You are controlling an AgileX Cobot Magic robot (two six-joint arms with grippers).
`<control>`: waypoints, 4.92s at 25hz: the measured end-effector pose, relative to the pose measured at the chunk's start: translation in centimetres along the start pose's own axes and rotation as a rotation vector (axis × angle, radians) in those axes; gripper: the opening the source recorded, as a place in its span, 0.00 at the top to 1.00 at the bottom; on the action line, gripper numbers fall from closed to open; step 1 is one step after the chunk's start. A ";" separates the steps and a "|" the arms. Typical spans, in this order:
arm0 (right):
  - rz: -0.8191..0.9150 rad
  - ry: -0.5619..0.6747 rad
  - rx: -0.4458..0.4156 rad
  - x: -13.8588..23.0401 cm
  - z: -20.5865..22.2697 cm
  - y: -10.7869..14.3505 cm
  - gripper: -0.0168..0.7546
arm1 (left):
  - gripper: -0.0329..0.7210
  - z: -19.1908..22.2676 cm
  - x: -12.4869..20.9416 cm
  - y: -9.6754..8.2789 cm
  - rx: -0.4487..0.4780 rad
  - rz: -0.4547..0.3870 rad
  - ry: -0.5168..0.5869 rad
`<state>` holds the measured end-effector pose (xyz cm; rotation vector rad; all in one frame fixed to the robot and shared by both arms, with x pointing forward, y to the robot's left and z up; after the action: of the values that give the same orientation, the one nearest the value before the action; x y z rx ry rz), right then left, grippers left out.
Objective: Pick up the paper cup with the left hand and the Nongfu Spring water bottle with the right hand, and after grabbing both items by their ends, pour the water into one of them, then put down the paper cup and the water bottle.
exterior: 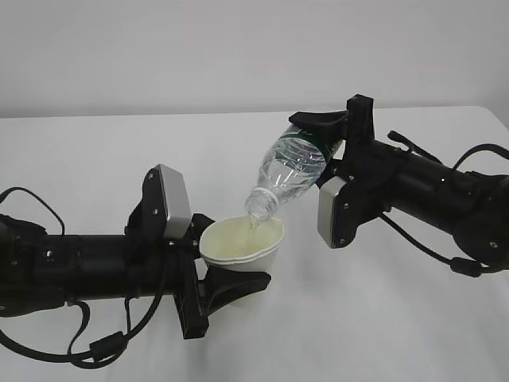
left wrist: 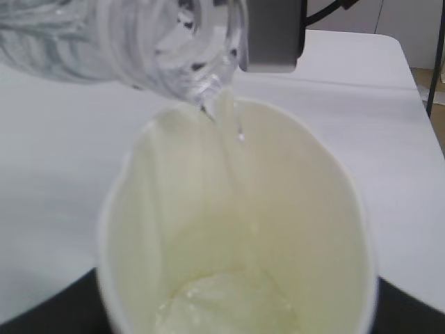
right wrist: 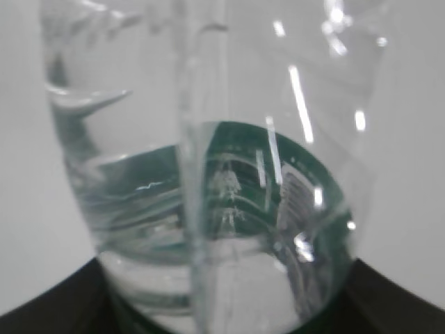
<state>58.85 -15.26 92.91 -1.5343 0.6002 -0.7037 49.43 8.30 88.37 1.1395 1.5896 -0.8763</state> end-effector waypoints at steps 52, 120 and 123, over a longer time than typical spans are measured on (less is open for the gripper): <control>-0.031 0.003 0.001 0.0 0.0 0.0 0.40 | 0.40 0.0 0.0 -0.2 0.021 0.012 0.001; -0.056 0.008 0.035 0.1 0.0 -1.2 0.40 | 0.40 0.0 -0.1 -0.2 0.022 0.010 -0.012; -0.056 0.008 0.035 0.1 0.0 -1.2 0.40 | 0.40 0.0 -0.1 -0.3 0.023 0.010 -0.013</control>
<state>58.89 -15.29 94.08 -1.5210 0.5507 -0.7596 49.21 8.19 88.52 1.1544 1.5653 -0.8959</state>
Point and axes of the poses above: a point on each arm's last joint axis where the gripper is mounted, z pointing out along that axis toward the gripper, y along the wrist's bending axis when the last joint is at zero, x = y × z, the point moved 2 cm from there along z, pointing out along that axis toward the gripper, and after that the axes turned 2 degrees about -z, right-handed, at the moved point
